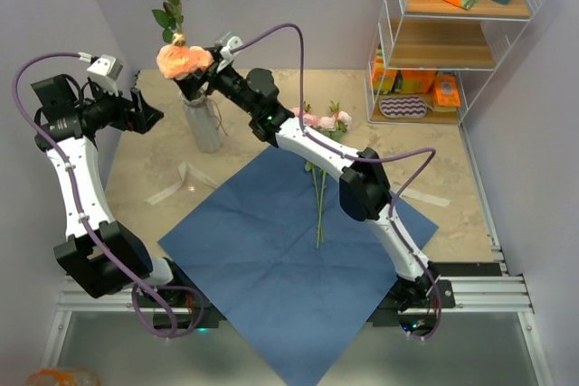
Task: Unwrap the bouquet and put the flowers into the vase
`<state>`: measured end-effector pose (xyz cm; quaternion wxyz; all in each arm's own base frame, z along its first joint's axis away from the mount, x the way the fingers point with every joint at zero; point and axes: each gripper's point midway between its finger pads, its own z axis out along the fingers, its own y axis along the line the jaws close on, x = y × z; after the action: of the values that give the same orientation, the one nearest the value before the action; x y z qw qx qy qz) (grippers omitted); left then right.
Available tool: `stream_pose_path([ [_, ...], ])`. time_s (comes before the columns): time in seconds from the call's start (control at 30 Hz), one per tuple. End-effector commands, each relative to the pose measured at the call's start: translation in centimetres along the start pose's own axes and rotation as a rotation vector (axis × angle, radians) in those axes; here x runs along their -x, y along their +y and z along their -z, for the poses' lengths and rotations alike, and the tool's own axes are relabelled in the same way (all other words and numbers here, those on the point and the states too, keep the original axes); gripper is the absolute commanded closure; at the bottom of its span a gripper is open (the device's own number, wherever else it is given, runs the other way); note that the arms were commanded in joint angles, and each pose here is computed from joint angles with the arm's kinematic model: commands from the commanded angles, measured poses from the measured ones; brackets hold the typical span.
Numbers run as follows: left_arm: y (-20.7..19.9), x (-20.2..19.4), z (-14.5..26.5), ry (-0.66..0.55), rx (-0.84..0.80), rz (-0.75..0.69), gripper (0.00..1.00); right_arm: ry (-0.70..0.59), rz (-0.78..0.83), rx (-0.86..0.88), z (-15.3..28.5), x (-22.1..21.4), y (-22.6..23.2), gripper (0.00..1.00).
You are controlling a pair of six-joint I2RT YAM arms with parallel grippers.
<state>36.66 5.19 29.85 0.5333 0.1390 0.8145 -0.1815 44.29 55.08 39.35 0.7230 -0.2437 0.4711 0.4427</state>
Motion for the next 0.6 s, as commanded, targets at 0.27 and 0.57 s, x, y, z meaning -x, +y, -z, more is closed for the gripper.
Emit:
stream_pose_path([
  [0.27, -2.2, 2.7, 2.1, -0.078, -0.011, -0.039, 0.01, 0.349, 0.047, -0.197, 10.2, 6.8, -0.6, 0.01],
  [0.57, -1.8, 3.3, 2.6, -0.070, 0.034, -0.020, 0.01, 0.659, 0.019, -0.643, 27.1, 5.0, -5.0, 0.01],
])
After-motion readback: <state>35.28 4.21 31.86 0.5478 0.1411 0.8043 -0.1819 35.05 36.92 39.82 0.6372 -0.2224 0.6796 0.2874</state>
